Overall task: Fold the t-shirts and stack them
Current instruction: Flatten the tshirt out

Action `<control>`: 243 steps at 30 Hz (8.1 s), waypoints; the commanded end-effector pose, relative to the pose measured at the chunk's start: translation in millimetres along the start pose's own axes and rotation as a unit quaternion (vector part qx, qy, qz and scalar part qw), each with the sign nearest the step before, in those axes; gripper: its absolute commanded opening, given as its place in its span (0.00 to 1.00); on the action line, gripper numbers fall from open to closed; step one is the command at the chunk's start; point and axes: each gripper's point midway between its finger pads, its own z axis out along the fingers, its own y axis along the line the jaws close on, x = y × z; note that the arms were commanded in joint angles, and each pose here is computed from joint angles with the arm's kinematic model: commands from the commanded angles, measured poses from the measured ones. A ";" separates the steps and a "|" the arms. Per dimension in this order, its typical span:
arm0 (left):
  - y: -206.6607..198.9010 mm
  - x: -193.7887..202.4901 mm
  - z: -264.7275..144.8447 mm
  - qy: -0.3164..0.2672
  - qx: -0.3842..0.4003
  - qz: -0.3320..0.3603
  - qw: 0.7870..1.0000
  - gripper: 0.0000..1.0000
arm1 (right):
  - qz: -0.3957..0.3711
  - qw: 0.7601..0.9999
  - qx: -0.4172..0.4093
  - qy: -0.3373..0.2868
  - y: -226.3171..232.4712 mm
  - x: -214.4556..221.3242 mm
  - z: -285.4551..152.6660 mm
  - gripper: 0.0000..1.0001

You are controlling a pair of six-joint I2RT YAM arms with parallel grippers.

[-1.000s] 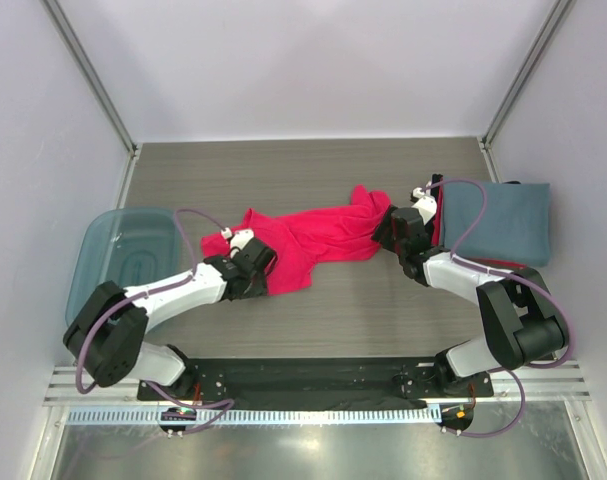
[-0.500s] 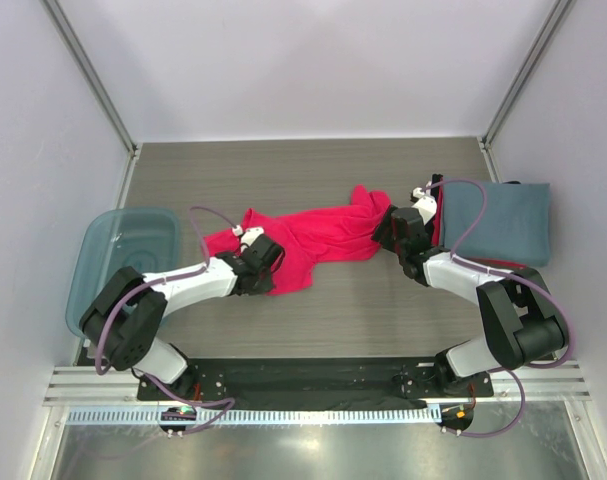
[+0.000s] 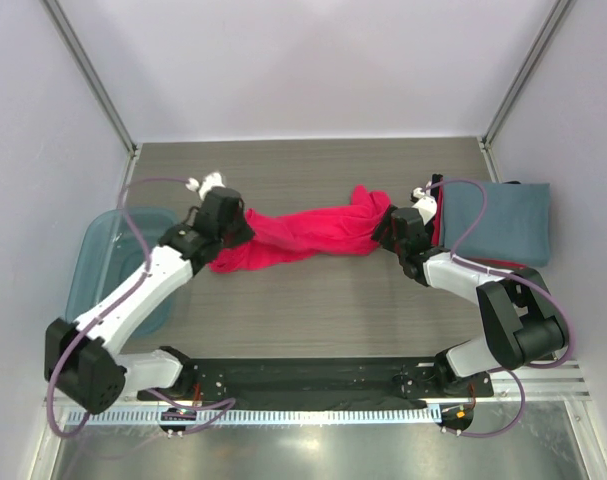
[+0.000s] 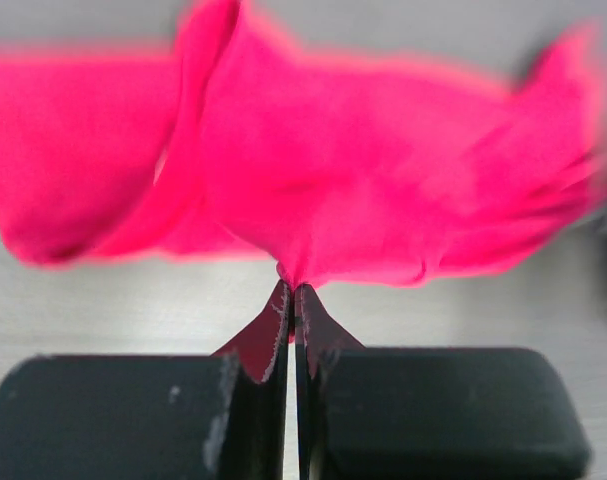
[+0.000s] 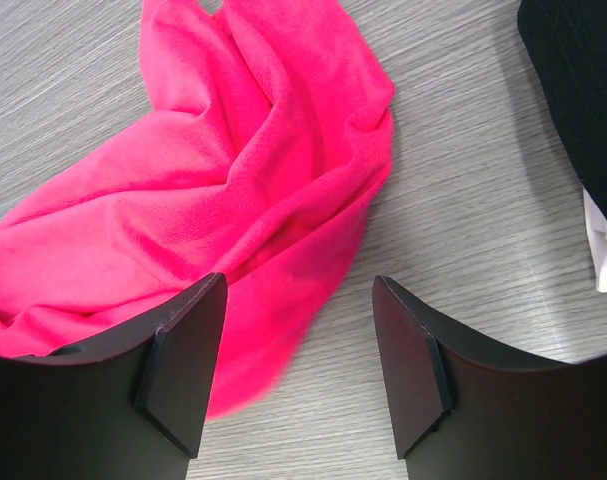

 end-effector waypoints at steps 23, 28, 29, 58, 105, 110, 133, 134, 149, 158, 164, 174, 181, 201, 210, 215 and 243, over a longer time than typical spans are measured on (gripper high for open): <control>-140.4 -210.0 -156.3 -0.182 0.203 -0.048 0.961 0.00 | -0.021 0.978 -0.208 0.015 79.7 4.3 -7.3 0.75; -137.7 -223.0 -187.9 -0.202 0.204 -0.040 0.957 0.00 | -0.027 0.981 -0.189 0.020 76.5 5.4 1.1 0.88; -137.7 -224.4 -193.0 -0.206 0.207 -0.039 0.956 0.00 | -0.028 0.981 -0.189 0.020 76.8 5.3 2.1 0.88; -120.2 -227.1 -207.7 -0.224 0.180 -0.023 0.958 0.00 | -0.078 0.950 -0.282 0.106 123.6 44.6 10.4 0.43; -12.5 -166.6 -73.5 -0.197 -0.045 -0.033 0.979 0.00 | -0.118 0.973 -0.100 0.173 37.5 33.8 -72.4 0.62; -9.5 -164.3 -66.8 -0.201 -0.048 -0.043 0.978 0.00 | -0.094 0.978 -0.099 0.160 21.6 43.4 -86.5 0.58; -0.7 -168.4 -92.0 -0.225 -0.035 -0.057 0.972 0.00 | 0.055 0.982 -0.104 0.145 25.0 81.8 -46.6 0.53; -0.1 -168.6 -92.5 -0.225 -0.036 -0.057 0.972 0.00 | 0.059 0.982 -0.106 0.144 26.0 81.6 -46.3 0.52; 2.2 -169.3 -99.0 -0.227 -0.038 -0.061 0.971 0.00 | 0.013 0.980 -0.078 0.183 14.7 67.8 -88.9 0.08; 0.1 -169.4 -100.1 -0.225 -0.034 -0.063 0.972 0.00 | 0.016 0.976 -0.081 0.199 -0.3 76.4 -117.6 0.15; 4.0 -171.6 -105.1 -0.233 -0.040 -0.066 0.969 0.00 | 0.019 0.972 -0.083 0.217 -8.1 98.8 -112.0 0.49; 2.4 -170.6 -102.8 -0.230 -0.037 -0.064 0.970 0.00 | 0.021 0.972 -0.119 0.203 8.7 96.7 -97.3 0.59; 2.8 -171.0 -103.4 -0.232 -0.037 -0.061 0.970 0.00 | -0.001 0.967 -0.114 0.228 17.7 108.5 -78.1 0.59; 4.4 -172.0 -102.1 -0.234 -0.044 -0.055 0.970 0.00 | -0.050 0.976 -0.035 0.209 2.9 106.3 -43.6 0.03; 3.0 -172.3 -102.6 -0.233 -0.040 -0.055 0.970 0.00 | -0.063 0.986 -0.020 0.154 -7.3 60.9 -81.9 0.01; 3.8 -171.8 -103.0 -0.232 -0.042 -0.056 0.970 0.00 | -0.079 0.979 -0.009 0.187 -21.0 68.9 -102.6 0.01; 30.9 -176.2 -105.1 -0.239 -0.056 -0.091 0.965 0.00 | 0.002 0.962 -0.115 0.247 12.2 100.1 -122.5 0.57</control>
